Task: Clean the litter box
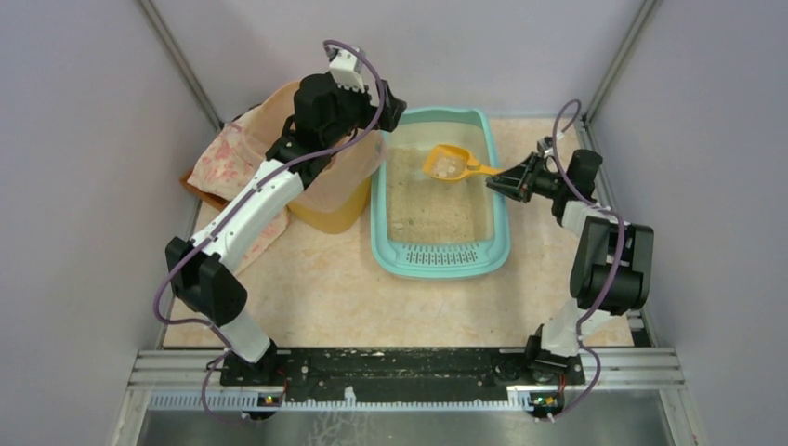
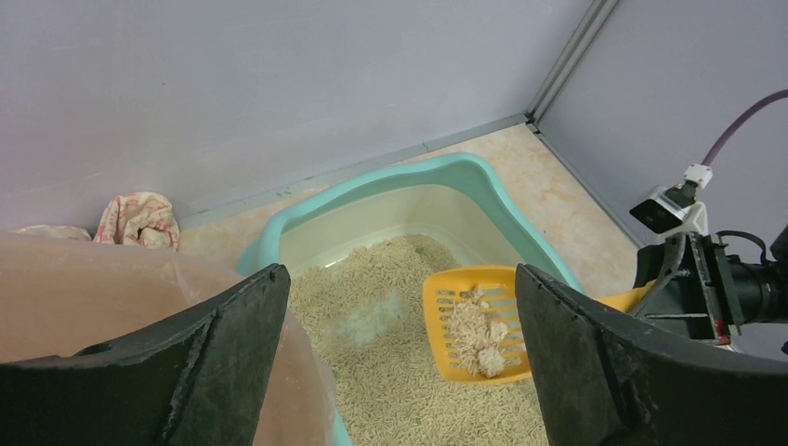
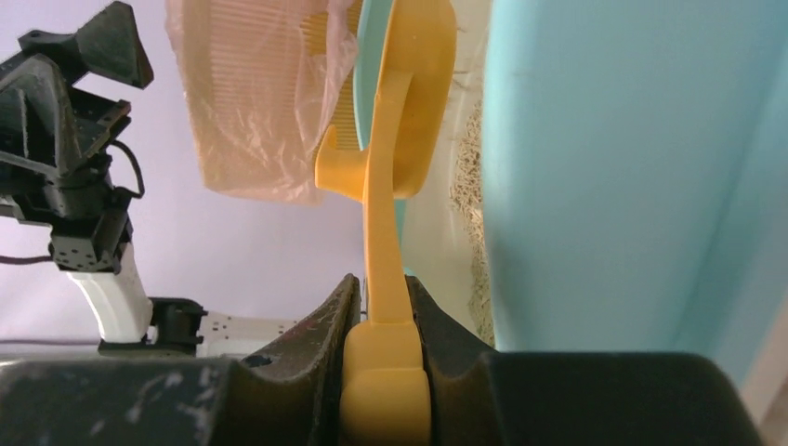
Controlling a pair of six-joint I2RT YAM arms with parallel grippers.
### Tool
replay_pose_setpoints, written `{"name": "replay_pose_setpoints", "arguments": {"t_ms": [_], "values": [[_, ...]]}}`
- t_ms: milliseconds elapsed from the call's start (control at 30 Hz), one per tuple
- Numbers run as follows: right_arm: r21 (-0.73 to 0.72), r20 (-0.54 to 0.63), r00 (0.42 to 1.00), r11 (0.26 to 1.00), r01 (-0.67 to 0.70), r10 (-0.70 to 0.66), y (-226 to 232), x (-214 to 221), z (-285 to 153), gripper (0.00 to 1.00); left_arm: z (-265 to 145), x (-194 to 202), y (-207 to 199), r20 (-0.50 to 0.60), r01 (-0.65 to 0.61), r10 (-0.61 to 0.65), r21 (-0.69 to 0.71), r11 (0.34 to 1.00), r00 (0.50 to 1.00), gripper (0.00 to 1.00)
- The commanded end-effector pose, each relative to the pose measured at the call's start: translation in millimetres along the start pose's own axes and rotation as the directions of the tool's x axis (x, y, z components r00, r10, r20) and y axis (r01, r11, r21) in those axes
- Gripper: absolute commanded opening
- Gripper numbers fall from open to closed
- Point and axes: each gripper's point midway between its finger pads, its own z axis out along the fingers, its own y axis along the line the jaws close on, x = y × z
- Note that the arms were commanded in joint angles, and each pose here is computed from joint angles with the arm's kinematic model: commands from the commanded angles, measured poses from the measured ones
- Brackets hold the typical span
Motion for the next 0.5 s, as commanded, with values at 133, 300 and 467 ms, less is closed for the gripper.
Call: {"name": "replay_pose_setpoints", "arguments": {"t_ms": [133, 300, 467], "values": [[0.048, -0.087, 0.99, 0.992, 0.117, -0.112, 8.6, 18.9, 15.1, 0.0, 2.5, -10.2, -3.7, 0.037, 0.02, -0.021, 0.027, 0.999, 0.999, 0.96], [-0.022, 0.05, 0.995, 0.996, 0.085, -0.084, 19.4, -8.7, -13.1, 0.0, 2.0, -11.1, -1.8, 0.038, 0.015, -0.016, 0.02, 1.0, 0.999, 0.96], [0.008, -0.073, 0.992, 0.995, 0.099, -0.098, 14.2, 13.5, 13.6, 0.0, 4.8, -7.7, 0.2, 0.032, 0.024, -0.025, 0.02, 1.0, 0.999, 0.96]]}}
